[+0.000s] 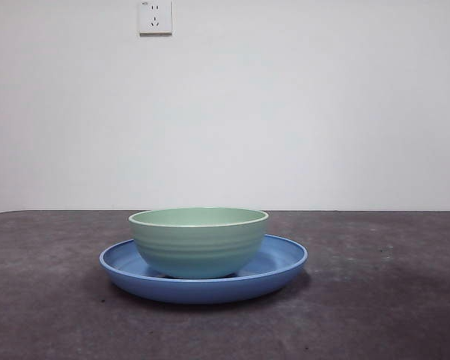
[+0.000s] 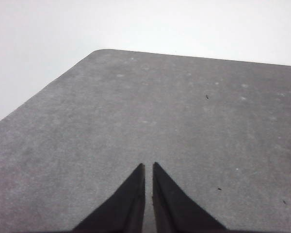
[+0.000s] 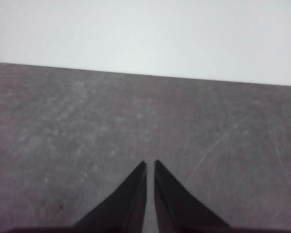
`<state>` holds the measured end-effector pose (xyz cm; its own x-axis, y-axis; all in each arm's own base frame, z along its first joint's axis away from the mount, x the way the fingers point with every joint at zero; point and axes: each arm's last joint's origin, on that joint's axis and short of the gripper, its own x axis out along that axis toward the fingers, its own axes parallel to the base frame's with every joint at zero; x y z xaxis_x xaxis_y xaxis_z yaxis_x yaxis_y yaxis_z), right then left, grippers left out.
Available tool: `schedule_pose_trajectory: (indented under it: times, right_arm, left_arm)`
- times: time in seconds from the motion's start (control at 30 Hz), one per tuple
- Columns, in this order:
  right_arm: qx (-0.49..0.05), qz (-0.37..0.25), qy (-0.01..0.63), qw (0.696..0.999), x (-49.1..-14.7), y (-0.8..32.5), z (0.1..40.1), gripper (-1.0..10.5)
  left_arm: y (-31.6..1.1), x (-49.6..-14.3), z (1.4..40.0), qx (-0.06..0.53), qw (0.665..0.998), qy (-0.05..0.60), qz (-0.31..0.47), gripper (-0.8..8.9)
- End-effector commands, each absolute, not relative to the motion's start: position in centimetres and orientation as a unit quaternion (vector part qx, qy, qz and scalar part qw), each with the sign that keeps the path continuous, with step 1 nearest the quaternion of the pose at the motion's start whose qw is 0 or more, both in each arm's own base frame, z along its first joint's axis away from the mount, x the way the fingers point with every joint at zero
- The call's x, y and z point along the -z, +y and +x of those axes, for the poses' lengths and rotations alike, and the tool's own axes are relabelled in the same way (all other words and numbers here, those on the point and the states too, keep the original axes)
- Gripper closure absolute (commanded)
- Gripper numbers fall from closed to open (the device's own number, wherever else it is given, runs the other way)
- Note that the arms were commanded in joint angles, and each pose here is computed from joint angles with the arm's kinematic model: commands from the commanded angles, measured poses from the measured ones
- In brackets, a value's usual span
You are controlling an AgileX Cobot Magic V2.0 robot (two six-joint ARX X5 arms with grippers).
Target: Place the green bowl on the blue plate
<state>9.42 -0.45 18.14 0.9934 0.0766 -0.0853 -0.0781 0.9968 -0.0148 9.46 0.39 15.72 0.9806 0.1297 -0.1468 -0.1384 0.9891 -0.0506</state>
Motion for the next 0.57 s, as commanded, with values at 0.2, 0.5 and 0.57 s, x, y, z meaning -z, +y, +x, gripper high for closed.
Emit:
schedule_pose_trajectory:
  times: [0.2, 0.5, 0.57]
  right_arm:
    - [-0.026, -0.01, 0.041, 0.999, -16.0, -0.6, 9.6, 9.2]
    - [-0.019, -0.005, 0.087, 0.996, -15.1, -0.6, 9.5, 9.2]
    - [-0.019, -0.004, 0.086, 0.996, -15.1, -0.6, 9.5, 9.2]
  left_arm:
    - [0.4, -15.0, 9.5, -0.069, 0.994, 0.084, -0.032, 7.87]
    - [0.4, -15.0, 9.5, -0.07, 0.994, 0.084, -0.032, 7.87]
    - [0.4, -15.0, 9.5, -0.069, 0.994, 0.084, -0.032, 7.87]
